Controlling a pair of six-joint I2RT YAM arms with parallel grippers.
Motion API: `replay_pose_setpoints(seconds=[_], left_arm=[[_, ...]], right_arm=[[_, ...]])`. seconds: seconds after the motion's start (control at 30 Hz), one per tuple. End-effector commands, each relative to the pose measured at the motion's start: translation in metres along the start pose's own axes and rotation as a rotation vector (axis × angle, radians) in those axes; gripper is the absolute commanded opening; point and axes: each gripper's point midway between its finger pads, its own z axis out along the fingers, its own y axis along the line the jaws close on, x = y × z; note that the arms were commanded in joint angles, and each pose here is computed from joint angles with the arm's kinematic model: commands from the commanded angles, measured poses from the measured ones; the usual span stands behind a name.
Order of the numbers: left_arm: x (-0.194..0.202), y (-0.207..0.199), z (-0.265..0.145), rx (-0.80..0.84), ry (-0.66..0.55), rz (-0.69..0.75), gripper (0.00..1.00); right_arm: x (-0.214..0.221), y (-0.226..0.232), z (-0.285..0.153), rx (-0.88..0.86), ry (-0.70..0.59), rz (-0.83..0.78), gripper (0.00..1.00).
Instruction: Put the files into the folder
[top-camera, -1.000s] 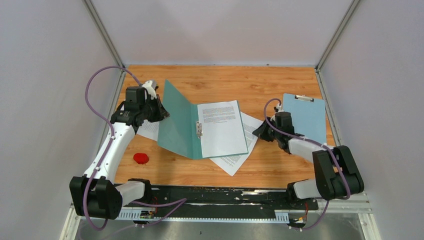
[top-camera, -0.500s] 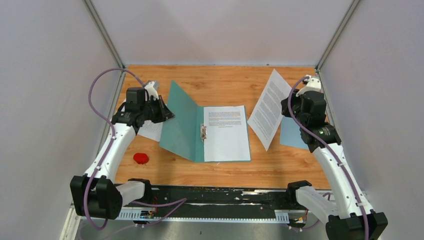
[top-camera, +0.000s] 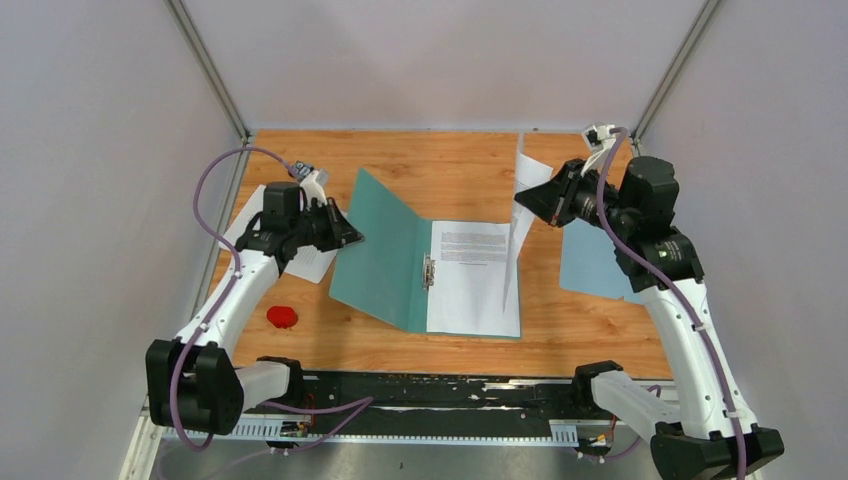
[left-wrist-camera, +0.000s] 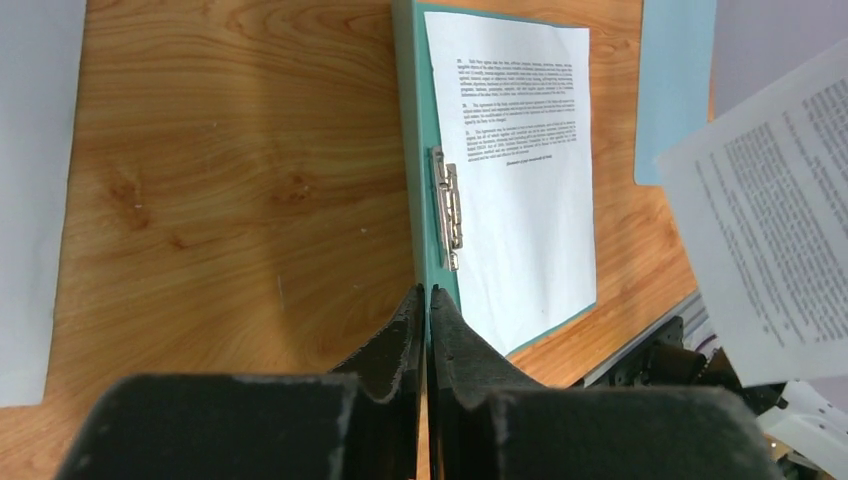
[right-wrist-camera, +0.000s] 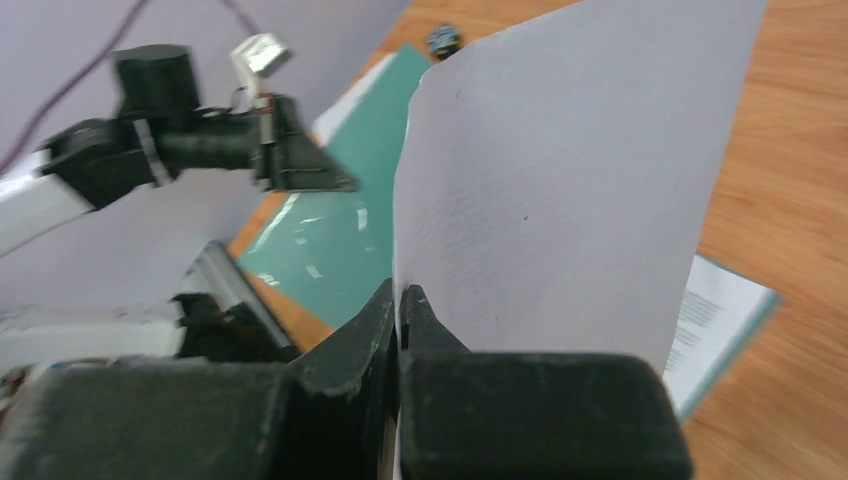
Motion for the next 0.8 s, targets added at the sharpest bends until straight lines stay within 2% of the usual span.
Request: replay_pose_setpoints(seconds=[0.0, 0.07, 0.17, 0.37, 0.57, 0.77], left_arm=[[-0.003, -0.016, 0.006, 0.094, -0.018, 0.001, 0.16], [0.001, -0.017, 0.007, 0.109, -0.001, 0.001, 0.25], [0.003, -0.015, 0.009, 0.108, 0.033, 0.027, 0.39], [-0.003, -0.006, 0.015, 0.063, 0.076, 0.075, 0.53], [-0.001, 0.015, 0.028, -0.016, 0.118, 0.076, 0.54], [0.008, 0.021, 0.036, -0.009, 0.138, 0.052, 0.54]], right_arm=[[0.001, 0.063, -0.004, -0.389, 0.02, 0.087, 0.0], [0.005, 0.064, 0.0, -0.436, 0.025, 0.115, 0.0], [0.02, 0.046, 0.014, -0.391, 0.053, 0.124, 0.0], [0.074, -0.031, 0.059, -0.195, 0.132, 0.122, 0.0], [0.118, -0.086, 0.098, -0.108, 0.222, 0.145, 0.0], [0.127, -0.105, 0.111, -0.079, 0.216, 0.106, 0.0]])
